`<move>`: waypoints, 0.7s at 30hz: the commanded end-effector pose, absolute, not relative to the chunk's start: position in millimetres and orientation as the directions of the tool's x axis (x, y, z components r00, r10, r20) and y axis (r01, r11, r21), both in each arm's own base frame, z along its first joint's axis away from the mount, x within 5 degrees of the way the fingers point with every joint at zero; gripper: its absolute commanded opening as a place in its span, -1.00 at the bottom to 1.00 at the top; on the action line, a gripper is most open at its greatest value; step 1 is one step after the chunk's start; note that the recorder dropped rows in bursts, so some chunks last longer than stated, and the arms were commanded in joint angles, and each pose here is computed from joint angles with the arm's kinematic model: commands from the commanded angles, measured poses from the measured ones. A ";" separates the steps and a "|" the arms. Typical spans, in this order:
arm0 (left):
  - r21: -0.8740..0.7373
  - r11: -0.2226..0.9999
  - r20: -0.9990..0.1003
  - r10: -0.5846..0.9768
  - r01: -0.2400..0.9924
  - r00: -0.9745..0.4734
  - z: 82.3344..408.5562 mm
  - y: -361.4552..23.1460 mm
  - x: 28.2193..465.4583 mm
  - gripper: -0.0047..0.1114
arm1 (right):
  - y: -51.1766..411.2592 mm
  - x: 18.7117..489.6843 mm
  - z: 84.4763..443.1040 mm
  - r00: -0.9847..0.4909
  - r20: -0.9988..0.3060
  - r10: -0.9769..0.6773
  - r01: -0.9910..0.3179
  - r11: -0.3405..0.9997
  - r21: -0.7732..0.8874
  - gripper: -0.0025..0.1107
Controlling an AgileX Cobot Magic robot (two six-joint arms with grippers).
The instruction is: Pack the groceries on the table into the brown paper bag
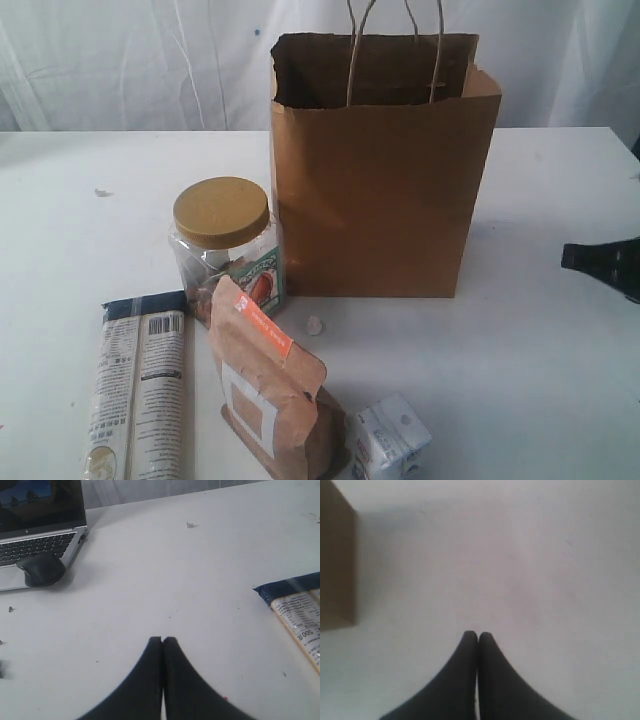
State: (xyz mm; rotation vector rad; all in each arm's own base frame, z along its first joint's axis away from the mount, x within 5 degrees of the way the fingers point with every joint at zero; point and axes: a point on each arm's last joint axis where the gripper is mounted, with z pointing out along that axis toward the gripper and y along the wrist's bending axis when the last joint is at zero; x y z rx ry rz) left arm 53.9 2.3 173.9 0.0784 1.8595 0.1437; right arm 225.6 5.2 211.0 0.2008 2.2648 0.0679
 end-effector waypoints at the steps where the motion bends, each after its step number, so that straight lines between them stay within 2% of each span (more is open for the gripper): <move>1: 0.135 0.991 -0.950 0.125 -0.015 -0.285 173.0 1.8 53.9 -0.92 | 15.9 177.4 232.0 -0.413 -0.885 0.214 -0.035 0.968 0.250 -0.96; 4: 0.135 0.991 -0.950 0.125 -0.015 -0.285 173.0 1.8 53.9 -0.92 | 21.2 145.2 238.9 -0.266 -0.940 0.215 -0.148 0.954 0.261 -0.96; 9: 0.135 0.991 -0.950 0.125 -0.015 -0.285 173.0 1.8 53.9 -0.92 | 24.2 106.3 237.5 -0.095 -0.979 0.180 -0.245 0.949 0.198 -0.96; 13: 0.135 0.991 -0.950 0.125 -0.015 -0.285 173.0 1.8 53.9 -0.92 | 24.2 89.3 231.9 -0.017 -0.984 0.179 -0.267 0.947 0.177 -0.96; 17: 0.135 0.991 -0.950 0.125 -0.015 -0.285 173.0 1.8 53.9 -0.92 | 24.6 84.4 228.1 0.003 -0.986 0.169 -0.276 0.947 0.162 -0.96; 21: 0.135 0.991 -0.950 0.125 -0.015 -0.285 173.0 1.8 53.9 -0.92 | 40.0 77.8 231.8 0.101 -0.995 0.000 -0.440 0.897 -0.045 -0.96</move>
